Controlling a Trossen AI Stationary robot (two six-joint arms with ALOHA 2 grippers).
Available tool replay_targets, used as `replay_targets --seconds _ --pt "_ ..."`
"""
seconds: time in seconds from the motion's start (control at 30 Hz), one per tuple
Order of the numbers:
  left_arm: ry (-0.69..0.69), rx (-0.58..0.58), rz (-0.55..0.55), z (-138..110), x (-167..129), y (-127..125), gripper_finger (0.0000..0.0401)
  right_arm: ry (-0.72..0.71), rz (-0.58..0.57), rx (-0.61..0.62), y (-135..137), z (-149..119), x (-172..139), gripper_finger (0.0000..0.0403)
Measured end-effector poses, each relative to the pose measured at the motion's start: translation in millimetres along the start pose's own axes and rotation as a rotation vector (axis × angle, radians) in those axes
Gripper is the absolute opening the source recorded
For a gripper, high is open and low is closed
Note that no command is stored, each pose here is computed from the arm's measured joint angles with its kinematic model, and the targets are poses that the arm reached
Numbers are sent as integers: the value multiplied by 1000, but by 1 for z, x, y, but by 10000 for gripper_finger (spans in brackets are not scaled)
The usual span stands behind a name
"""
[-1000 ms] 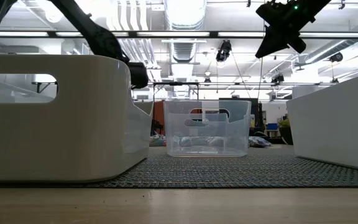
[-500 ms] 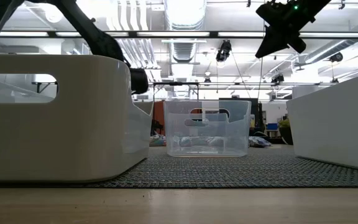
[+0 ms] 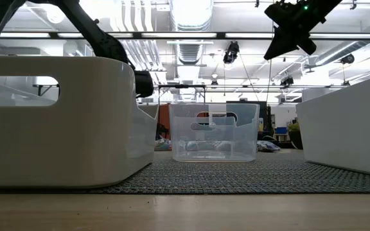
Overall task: Pick and place Granola Bars by type
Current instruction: Put the orange granola bar into the white bin
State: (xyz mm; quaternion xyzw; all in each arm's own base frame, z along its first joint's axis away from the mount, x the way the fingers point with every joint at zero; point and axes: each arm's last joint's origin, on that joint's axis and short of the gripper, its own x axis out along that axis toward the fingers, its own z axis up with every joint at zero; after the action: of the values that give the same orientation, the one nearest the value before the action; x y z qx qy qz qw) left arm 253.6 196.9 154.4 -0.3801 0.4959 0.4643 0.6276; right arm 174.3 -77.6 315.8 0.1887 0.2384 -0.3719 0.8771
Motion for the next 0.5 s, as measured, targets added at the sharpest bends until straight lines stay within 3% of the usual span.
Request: replay_targets --seconds 0.5 --pt "13 3 -19 0 0 0 124 -1 0 0 0 0 0 9"
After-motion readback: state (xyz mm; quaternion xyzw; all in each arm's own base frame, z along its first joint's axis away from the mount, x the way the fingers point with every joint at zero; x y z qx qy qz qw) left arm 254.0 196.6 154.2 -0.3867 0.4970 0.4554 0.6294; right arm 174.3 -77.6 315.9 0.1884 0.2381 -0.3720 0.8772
